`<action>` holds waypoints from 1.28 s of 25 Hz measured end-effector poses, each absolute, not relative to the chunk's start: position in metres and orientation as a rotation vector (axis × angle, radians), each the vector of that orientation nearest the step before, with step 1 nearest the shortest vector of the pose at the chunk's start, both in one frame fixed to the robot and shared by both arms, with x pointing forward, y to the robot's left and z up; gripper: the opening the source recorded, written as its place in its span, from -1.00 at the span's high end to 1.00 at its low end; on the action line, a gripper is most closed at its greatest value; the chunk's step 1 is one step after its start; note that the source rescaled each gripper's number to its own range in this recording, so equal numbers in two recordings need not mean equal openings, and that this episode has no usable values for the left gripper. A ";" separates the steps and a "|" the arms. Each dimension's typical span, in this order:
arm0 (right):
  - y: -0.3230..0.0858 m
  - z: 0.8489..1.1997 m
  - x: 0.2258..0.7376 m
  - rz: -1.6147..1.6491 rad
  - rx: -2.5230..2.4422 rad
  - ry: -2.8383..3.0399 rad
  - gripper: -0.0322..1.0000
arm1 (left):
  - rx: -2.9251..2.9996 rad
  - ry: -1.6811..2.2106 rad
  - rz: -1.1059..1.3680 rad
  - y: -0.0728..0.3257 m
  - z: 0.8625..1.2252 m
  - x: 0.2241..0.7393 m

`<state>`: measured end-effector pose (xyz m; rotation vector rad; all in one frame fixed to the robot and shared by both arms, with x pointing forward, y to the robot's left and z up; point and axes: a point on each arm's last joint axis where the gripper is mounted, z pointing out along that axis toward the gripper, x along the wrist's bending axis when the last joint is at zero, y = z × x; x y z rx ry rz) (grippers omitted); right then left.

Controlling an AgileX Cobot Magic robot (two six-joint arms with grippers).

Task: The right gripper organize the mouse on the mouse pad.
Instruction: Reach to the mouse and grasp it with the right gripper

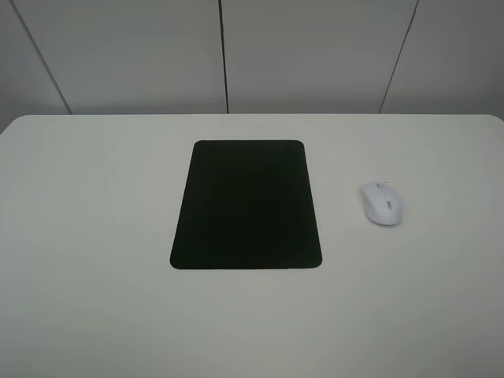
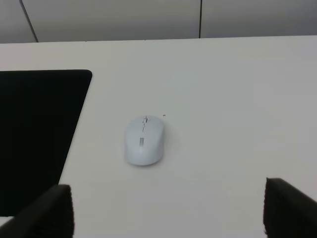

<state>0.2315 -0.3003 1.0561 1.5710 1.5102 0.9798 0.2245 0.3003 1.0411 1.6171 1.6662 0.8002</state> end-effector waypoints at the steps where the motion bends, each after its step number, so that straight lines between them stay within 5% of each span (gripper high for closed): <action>1: -0.300 1.056 0.231 0.980 1.571 1.510 -0.41 | 1.617 1.666 0.800 0.300 1.041 0.224; 25: -0.300 1.056 0.231 0.980 1.571 1.510 -0.41 | 1.617 1.666 0.800 0.300 1.041 0.224; 32: -0.300 1.069 0.267 0.885 1.654 1.606 -0.41 | 1.617 1.666 0.800 0.300 1.041 0.224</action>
